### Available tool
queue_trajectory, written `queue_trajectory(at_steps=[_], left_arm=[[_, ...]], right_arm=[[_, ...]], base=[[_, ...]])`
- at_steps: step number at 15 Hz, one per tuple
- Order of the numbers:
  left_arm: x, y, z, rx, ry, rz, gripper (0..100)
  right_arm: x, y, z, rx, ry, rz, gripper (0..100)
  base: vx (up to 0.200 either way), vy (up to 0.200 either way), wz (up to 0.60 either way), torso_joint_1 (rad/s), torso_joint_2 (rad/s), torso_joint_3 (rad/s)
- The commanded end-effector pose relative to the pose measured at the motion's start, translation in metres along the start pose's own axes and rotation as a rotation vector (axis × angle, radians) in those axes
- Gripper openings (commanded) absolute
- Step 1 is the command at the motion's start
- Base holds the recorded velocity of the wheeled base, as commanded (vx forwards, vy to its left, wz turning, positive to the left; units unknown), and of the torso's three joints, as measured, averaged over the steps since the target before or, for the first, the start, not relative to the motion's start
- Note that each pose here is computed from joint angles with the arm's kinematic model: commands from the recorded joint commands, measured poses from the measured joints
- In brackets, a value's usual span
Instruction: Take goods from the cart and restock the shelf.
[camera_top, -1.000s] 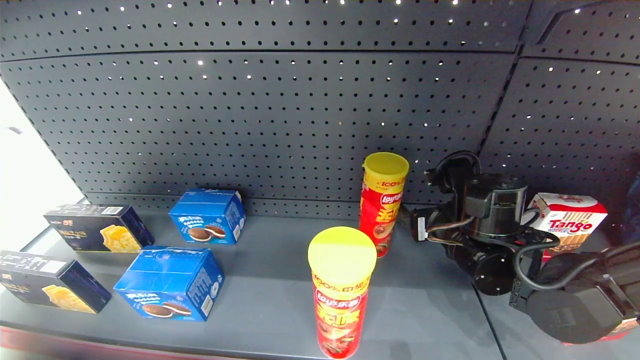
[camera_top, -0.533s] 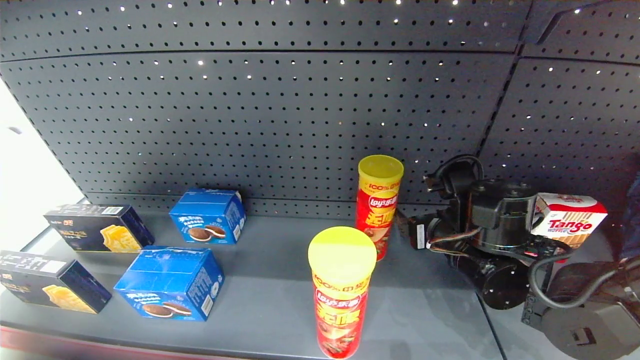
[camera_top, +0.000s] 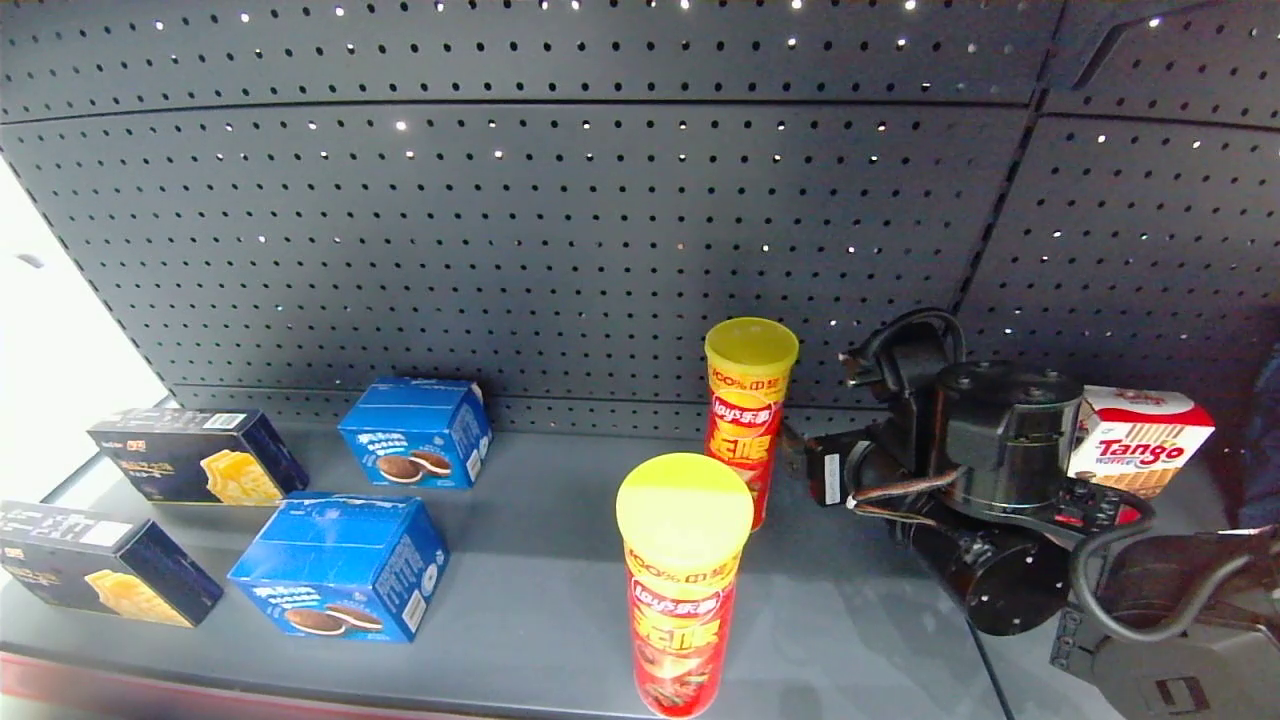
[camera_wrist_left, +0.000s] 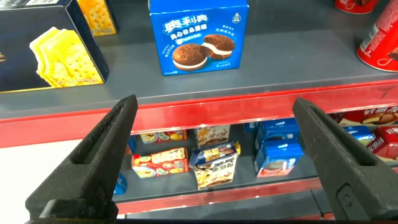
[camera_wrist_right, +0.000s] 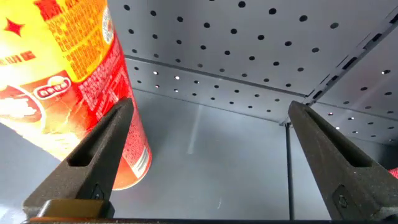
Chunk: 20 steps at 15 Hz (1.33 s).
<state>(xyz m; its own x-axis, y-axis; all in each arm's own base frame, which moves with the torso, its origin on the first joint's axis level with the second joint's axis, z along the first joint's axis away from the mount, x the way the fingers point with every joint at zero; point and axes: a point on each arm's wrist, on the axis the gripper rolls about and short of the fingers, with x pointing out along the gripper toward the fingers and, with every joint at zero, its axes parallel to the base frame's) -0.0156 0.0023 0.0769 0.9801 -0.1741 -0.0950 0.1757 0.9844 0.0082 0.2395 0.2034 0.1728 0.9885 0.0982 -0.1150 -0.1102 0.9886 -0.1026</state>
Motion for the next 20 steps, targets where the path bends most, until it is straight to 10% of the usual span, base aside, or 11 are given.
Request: queue_trajectory(at_steps=[1,14,20], left_arm=[[0.0,0.0,0.0,0.0,0.002,-0.001,100],[0.0,0.0,0.0,0.0,0.002,-0.001,100],[0.0,0.0,0.0,0.0,0.002,-0.001,100]], right_arm=[[0.0,0.0,0.0,-0.001,0.001,-0.003,100],[-0.078,-0.078,0.007,0.019,-0.027,-0.06,100],[-0.187,-0.157,0.0,0.002,-0.099,-0.146,100]], base=[[0.0,0.0,0.0,0.0,0.0,0.0],[0.0,0.0,0.0,0.0,0.0,0.0],[0.0,0.0,0.0,0.0,0.0,0.0]])
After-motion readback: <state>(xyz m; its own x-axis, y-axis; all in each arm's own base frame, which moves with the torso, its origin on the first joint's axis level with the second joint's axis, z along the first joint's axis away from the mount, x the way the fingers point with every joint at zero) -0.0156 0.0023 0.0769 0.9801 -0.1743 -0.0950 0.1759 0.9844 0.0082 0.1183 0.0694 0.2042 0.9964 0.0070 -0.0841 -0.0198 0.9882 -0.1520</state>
